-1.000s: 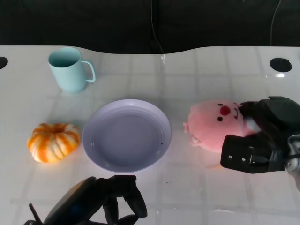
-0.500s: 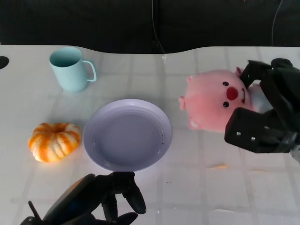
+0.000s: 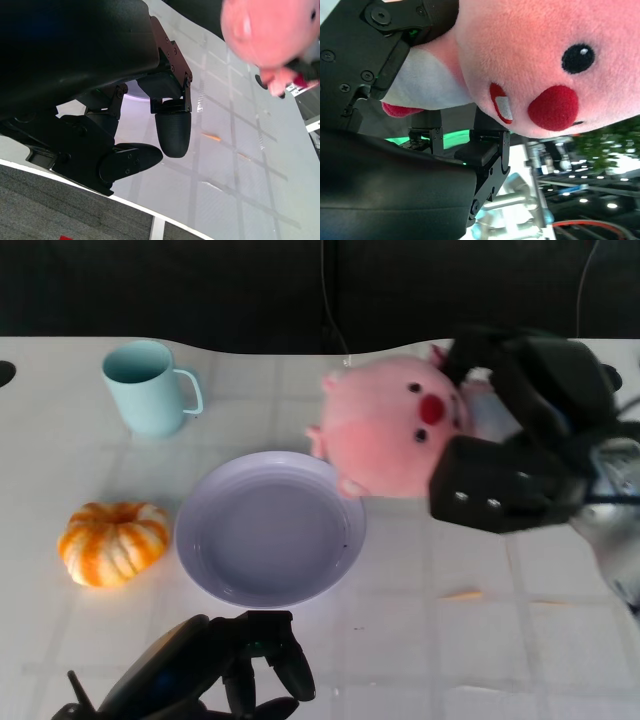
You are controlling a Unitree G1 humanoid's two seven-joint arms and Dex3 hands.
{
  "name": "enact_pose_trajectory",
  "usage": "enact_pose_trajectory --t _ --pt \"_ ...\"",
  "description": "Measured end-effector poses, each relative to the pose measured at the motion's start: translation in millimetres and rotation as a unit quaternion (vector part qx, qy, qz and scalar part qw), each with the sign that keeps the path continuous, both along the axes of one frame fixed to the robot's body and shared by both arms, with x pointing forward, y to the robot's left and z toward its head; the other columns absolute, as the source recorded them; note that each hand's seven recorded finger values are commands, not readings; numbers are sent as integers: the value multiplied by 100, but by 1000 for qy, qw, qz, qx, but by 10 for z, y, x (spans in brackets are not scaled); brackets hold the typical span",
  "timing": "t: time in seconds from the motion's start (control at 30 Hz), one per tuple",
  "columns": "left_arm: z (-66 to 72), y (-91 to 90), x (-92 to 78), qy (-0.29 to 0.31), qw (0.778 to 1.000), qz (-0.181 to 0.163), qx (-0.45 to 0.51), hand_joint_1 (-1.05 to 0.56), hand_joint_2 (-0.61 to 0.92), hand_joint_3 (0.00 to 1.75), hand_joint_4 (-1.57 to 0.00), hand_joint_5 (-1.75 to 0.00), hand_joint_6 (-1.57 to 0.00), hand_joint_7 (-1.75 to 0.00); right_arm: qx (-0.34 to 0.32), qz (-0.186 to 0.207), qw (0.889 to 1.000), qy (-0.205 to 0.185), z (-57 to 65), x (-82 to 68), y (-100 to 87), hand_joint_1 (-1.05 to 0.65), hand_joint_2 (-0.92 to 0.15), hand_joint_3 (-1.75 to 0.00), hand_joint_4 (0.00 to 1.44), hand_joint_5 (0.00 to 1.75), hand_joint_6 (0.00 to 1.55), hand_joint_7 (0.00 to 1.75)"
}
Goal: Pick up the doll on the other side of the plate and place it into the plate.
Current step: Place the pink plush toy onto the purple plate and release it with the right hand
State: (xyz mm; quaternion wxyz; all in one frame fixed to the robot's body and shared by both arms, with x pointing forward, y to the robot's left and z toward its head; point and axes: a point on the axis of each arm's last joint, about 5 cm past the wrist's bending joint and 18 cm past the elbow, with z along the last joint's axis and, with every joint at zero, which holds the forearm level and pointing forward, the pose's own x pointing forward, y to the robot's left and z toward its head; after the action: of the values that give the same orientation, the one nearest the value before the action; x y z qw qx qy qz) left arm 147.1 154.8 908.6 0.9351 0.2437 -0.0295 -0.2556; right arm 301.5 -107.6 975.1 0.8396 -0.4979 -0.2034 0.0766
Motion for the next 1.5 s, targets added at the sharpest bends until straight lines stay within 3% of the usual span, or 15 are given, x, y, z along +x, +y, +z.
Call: enact_pose_trajectory --t 0.13,0.27,0.53,0.73,0.8,0.9,0.97,1.0,1.03,1.1,1.13,1.2,1.27,1.37,1.5 --pt "2 -11 -3 -8 1000 -1 -1 -23 70 71 -67 -175 -67 -133 1 37 999 10 41 26 246 -29 -53 -90 88 175 79 140" --pt "-7 -38 -15 -11 1000 -5 1 -21 71 74 -68 -173 -69 -130 -5 68 997 24 39 26 432 -27 -49 -97 89 175 72 164" --pt "-21 -69 -35 -12 1000 -2 2 -21 68 79 -70 -172 -71 -127 -24 106 993 41 47 53 671 -27 -51 -89 90 175 71 166" --pt "-25 -114 -58 -12 1000 -7 -1 -21 66 82 -71 -172 -72 -127 -53 145 985 71 -91 7 894 -26 -54 -87 88 175 81 138" --pt "-24 -120 -67 -12 1000 -7 -2 -21 65 82 -71 -171 -72 -127 -55 152 984 79 -121 -7 932 -25 -53 -88 87 175 81 138" --pt "-13 -127 -70 -14 1000 -6 0 -21 64 83 -70 -169 -72 -126 -56 156 982 86 -152 -15 956 -24 -53 -89 87 175 76 155" --pt "-9 -131 -70 -14 1000 -4 6 -21 64 84 -70 -168 -72 -125 -59 158 981 95 -168 -13 955 -23 -56 -86 84 175 73 143" --pt "-10 -132 -70 -14 1000 -4 8 -21 64 84 -70 -167 -72 -125 -61 161 980 103 -171 -12 956 -25 -61 -74 81 167 75 119" --pt "-10 -134 -70 -14 1000 -4 8 -21 65 84 -70 -167 -72 -124 -65 167 977 115 -170 -12 958 -28 -70 -53 80 157 80 82" --pt "-10 -140 -70 -12 1000 -3 8 -21 65 83 -70 -168 -72 -124 -75 176 972 139 -168 -9 954 -32 -82 -24 79 138 86 38" --pt "-10 -144 -69 -10 1000 -2 7 -20 65 83 -70 -168 -72 -124 -81 180 969 150 -166 -6 950 -37 -88 -14 71 109 80 18" --pt "-12 -148 -69 -8 1000 -1 7 -20 64 83 -70 -168 -72 -124 -96 189 962 172 -145 -3 942 -42 -91 -13 70 58 67 5" --pt "-11 -149 -69 -8 1000 -1 7 -19 64 84 -70 -169 -72 -125 -113 197 956 187 -112 -5 936 -51 -92 -14 58 28 50 1" --pt "-9 -150 -66 -9 1000 -2 6 -19 63 85 -70 -170 -72 -125 -147 213 945 201 -31 -9 913 -62 -92 -16 45 14 37 0" --pt "-6 -150 -62 -10 1000 -2 7 -21 64 84 -69 -170 -71 -126 -164 224 941 194 84 -14 868 -67 -92 -18 46 13 38 1"
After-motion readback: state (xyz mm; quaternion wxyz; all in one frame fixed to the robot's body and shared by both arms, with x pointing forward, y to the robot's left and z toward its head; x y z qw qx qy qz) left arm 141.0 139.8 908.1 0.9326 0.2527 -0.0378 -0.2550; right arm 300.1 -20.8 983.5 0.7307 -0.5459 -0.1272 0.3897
